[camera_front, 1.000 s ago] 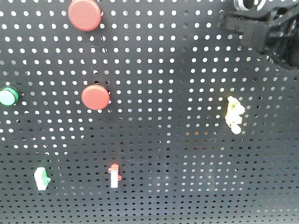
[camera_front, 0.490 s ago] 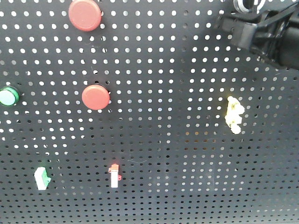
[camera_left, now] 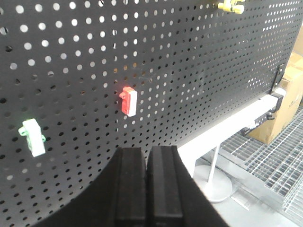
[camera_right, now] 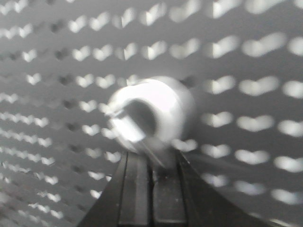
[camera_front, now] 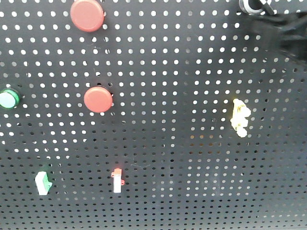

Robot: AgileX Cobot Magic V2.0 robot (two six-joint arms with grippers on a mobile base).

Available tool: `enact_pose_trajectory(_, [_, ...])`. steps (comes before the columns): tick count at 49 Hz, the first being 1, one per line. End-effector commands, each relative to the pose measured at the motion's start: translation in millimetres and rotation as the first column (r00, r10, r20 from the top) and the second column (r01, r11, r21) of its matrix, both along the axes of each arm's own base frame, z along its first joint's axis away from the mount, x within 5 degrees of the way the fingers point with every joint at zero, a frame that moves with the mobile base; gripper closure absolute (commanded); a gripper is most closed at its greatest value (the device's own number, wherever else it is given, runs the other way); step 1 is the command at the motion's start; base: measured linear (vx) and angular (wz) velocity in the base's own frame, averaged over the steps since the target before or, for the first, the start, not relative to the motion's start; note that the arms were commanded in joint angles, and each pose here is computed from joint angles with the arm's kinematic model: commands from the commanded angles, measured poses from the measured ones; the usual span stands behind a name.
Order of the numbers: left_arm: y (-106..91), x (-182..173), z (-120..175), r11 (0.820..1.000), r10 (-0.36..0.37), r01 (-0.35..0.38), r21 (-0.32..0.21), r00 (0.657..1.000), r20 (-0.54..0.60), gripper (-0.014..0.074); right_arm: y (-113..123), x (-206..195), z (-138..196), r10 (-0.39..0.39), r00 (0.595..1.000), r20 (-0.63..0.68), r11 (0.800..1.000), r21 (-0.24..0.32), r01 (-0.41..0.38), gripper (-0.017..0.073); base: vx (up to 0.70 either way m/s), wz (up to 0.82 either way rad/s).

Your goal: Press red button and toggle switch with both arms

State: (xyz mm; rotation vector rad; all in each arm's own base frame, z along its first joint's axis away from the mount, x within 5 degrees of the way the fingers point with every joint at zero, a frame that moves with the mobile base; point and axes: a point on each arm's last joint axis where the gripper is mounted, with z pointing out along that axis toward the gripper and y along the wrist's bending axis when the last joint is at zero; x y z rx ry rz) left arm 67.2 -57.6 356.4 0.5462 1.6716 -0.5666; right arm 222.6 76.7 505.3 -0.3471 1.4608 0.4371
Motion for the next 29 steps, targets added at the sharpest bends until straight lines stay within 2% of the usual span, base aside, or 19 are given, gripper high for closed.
enact_pose_trajectory(1, [1.9,1.4,13.5,0.997,0.035,-0.032,-0.071,0.998,0.046,0.0591,-9.3,-16.7,20.6,-0.047,0.994,0.098,0.999,0.013,0.046,0.0562,0.0,0.0])
enact_pose_trajectory(8, [2.9,2.0,12.1,0.999,0.042,-0.04,-0.034,0.997,0.057,0.0591,-8.2,-33.5,19.9,0.002,0.997,0.08,0.998,-0.069,0.003,0.0562,0.0,0.0])
enact_pose_trajectory(12, [3.5,2.4,10.5,0.999,0.045,-0.045,0.002,0.997,0.065,0.0591,-12.6,-44.8,14.7,-0.021,0.995,0.095,0.995,-0.1,0.031,0.0562,0.0,0.0])
enact_pose_trajectory(15, [4.2,2.9,8.3,0.998,0.048,-0.05,0.035,0.996,0.069,0.0591,-17.7,-53.7,-0.3,-0.056,0.994,0.097,0.991,-0.112,0.067,0.0562,0.0,0.0])
enact_pose_trajectory(20, [4.3,3.7,-0.3,0.996,0.045,-0.049,0.076,0.998,0.053,0.0591,-28.4,-76.7,-28.6,-0.118,0.986,0.114,0.987,-0.096,0.129,0.0562,0.0,0.0])
enact_pose_trajectory(29, [9.6,-10.4,-37.7,0.995,0.05,-0.053,0.083,0.998,0.033,0.0591,-48.7,-130.9,-99.0,-0.212,0.961,0.177,0.966,-0.112,0.234,0.0562,0.0,0.0])
